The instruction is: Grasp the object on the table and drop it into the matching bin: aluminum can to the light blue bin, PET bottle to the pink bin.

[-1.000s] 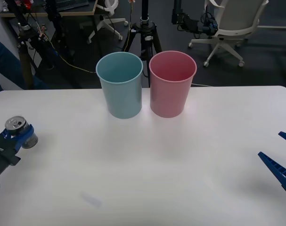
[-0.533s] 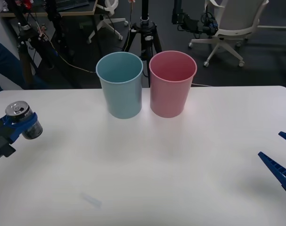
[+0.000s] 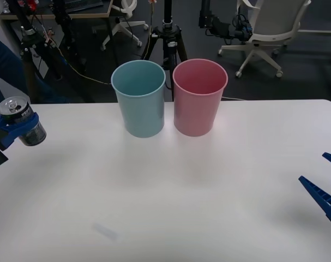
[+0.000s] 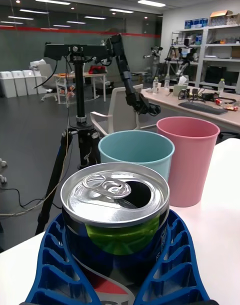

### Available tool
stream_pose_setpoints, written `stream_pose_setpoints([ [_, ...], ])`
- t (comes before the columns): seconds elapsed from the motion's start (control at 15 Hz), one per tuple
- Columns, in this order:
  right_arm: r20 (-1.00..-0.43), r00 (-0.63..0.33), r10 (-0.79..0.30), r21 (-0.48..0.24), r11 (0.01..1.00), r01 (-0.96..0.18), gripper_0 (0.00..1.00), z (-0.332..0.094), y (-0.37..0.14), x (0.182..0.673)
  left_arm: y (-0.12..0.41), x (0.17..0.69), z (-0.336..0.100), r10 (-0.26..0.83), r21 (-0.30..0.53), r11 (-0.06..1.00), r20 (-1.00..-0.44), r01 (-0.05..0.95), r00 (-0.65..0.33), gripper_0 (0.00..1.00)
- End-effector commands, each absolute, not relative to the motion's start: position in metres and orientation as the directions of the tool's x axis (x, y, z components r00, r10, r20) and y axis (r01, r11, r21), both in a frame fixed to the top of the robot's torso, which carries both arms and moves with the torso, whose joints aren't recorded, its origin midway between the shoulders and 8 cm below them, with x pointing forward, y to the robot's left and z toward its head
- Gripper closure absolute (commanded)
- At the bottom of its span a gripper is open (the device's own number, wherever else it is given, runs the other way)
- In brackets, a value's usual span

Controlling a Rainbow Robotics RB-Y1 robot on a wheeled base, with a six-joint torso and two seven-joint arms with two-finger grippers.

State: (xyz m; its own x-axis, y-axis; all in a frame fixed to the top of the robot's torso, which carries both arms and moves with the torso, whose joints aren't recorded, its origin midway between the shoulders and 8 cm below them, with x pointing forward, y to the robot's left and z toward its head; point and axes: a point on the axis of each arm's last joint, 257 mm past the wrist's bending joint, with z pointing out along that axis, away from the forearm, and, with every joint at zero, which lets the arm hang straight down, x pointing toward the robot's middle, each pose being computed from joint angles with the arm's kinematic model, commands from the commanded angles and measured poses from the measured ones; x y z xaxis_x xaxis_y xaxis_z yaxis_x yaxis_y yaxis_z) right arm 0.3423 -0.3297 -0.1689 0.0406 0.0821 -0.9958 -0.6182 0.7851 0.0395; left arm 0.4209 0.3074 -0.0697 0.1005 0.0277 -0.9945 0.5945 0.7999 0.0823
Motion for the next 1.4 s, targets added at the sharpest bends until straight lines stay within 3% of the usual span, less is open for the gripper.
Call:
stream_pose_setpoints([
  [0.07, -0.996, 0.041, 0.082, 0.039, 0.785, -0.618, 0.00, -0.169, -0.330, 0.342, 0.299, 0.427, -0.049, 0.008, 0.053, 0.775, -0.997, 0.630, 0.075, 0.99],
  [0.47, -0.996, 0.041, 0.082, 0.039, 0.785, -0.618, 0.00, -0.169, -0.330, 0.342, 0.236, 0.490, 0.007, -0.033, 0.060, 0.747, -0.991, 0.662, 0.127, 1.00],
  [1.4, -0.996, 0.041, 0.082, 0.039, 0.785, -0.618, 0.00, -0.169, -0.330, 0.342, 0.115, 0.616, 0.009, -0.015, 0.107, 0.710, -0.986, 0.697, 0.166, 1.00],
])
